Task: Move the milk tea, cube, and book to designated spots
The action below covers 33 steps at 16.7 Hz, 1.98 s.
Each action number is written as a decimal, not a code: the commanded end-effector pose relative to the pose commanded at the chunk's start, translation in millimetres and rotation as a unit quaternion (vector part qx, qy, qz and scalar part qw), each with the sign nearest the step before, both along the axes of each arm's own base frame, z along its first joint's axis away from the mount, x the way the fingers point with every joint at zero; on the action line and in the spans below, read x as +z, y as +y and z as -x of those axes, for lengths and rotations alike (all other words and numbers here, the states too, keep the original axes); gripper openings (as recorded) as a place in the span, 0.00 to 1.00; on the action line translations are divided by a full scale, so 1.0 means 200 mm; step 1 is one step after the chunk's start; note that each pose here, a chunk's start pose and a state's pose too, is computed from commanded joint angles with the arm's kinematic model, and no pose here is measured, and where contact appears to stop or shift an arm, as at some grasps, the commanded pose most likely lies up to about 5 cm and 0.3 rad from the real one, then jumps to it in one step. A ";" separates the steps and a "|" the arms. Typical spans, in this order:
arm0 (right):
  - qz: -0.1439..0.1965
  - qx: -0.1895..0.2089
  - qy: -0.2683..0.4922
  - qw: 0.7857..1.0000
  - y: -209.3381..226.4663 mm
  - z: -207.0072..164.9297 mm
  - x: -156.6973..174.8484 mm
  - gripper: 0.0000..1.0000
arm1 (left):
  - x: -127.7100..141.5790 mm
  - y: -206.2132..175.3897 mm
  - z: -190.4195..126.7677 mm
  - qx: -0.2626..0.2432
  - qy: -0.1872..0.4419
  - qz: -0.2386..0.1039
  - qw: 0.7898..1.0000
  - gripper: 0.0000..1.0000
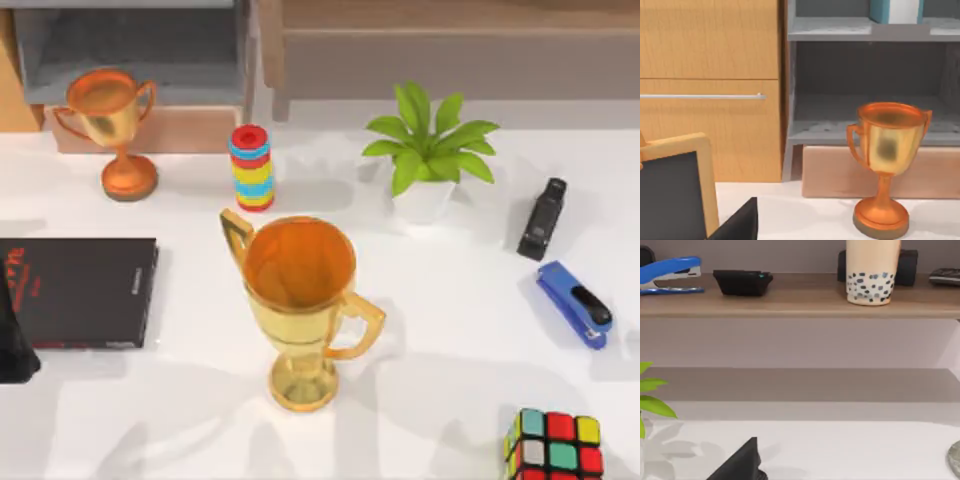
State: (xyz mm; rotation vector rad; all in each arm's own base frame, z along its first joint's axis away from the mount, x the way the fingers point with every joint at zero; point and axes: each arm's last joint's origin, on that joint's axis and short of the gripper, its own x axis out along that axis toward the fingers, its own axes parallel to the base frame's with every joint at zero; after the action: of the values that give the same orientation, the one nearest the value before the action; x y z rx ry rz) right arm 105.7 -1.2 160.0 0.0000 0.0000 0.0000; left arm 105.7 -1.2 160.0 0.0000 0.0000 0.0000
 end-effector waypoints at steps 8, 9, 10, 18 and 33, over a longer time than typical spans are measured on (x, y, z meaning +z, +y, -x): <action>0.002 0.003 -0.024 1.000 0.00 -0.05 0.22 1.00 | 0.00 0.00 0.00 0.000 0.000 0.000 1.000 1.00; 0.002 0.003 -0.026 1.000 -0.01 -0.08 0.28 1.00 | 0.00 0.00 0.00 0.000 0.000 0.000 1.000 1.00; 0.003 0.003 -0.025 1.000 -0.01 -0.12 0.33 1.00 | 0.00 0.00 0.00 0.000 0.000 0.000 1.000 1.00; 0.009 -0.002 0.017 1.000 -0.10 -0.79 0.51 1.00 | 0.00 0.00 0.00 0.000 0.000 0.000 1.000 1.00; 0.005 -0.006 -0.002 1.000 -0.23 -1.40 0.33 1.00 | 0.00 0.00 0.00 0.000 0.000 0.000 1.000 1.00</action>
State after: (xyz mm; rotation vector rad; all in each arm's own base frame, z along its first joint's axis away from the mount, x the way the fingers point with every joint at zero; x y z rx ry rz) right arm 386.7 -47.5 225.2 -0.0106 -0.0041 -0.0116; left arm 105.7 -1.2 160.0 0.0000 0.0000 0.0000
